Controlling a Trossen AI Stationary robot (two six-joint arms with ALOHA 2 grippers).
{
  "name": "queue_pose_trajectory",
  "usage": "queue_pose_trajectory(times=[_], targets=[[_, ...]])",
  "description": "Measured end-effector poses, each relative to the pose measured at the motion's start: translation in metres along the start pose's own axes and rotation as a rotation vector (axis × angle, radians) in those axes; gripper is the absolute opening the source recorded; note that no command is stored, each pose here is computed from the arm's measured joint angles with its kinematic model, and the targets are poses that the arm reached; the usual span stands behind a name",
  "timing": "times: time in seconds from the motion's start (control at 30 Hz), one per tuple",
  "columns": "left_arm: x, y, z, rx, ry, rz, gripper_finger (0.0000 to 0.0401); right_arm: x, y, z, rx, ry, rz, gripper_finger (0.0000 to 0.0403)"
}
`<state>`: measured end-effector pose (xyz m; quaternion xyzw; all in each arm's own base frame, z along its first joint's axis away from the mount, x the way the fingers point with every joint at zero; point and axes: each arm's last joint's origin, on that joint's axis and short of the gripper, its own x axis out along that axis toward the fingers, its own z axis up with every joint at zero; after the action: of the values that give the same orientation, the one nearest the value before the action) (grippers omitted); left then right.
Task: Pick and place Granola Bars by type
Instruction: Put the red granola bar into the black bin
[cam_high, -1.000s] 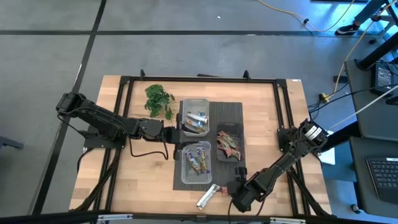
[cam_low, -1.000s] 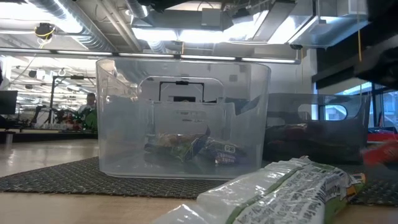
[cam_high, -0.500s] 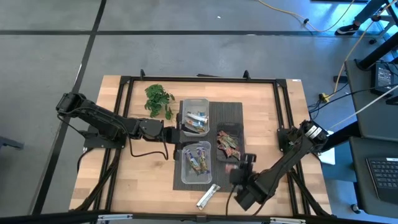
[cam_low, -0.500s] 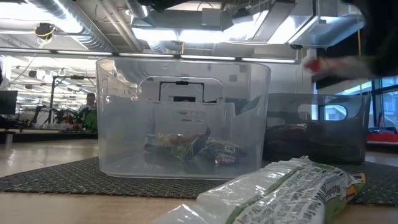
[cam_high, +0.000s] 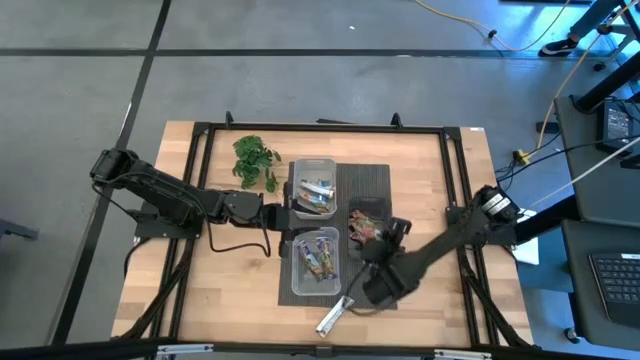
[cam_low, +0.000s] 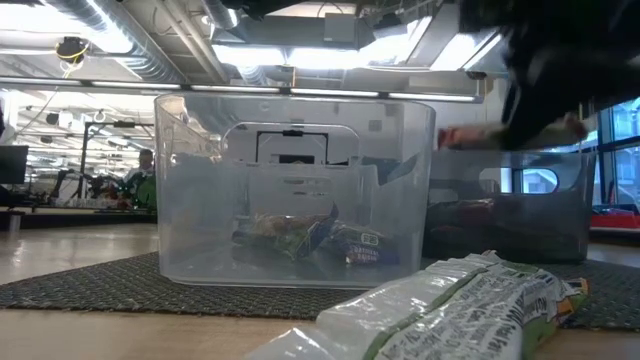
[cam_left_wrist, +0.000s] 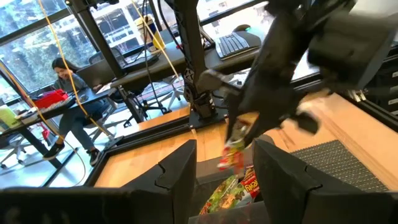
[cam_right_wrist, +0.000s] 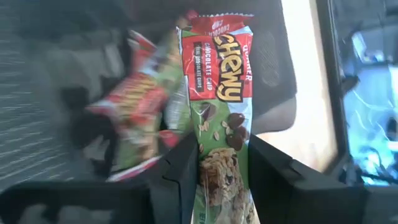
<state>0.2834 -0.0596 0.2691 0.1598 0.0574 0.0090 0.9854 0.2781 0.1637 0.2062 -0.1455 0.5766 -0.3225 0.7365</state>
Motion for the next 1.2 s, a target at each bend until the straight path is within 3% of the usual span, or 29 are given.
queue_pose_trajectory(times=[0.2,0.4,0.7,1.03,1.2], targets=[[0.000,0.000,0.000,0.001,0.000,0.000,0.0148,0.034,-0.012,0.003,-0.001,0.081,-0.072,0.0124],[0.000,0.000,0.000,0.001,0.001,0.002,0.0150,0.049,-0.016,0.016,0.100,0.101,-0.022,0.0124],[0.000,0.000,0.000,0.001,0.001,0.003,0.0151,0.059,-0.013,0.032,0.181,0.116,0.132,0.0124],[0.000,0.000,0.000,0.001,0.001,0.003,0.0152,0.061,-0.015,0.034,0.148,0.119,0.135,0.0127],[0.000,0.000,0.000,0.000,0.001,0.002,0.0152,0.061,-0.015,0.034,0.132,0.119,0.135,0.0164]])
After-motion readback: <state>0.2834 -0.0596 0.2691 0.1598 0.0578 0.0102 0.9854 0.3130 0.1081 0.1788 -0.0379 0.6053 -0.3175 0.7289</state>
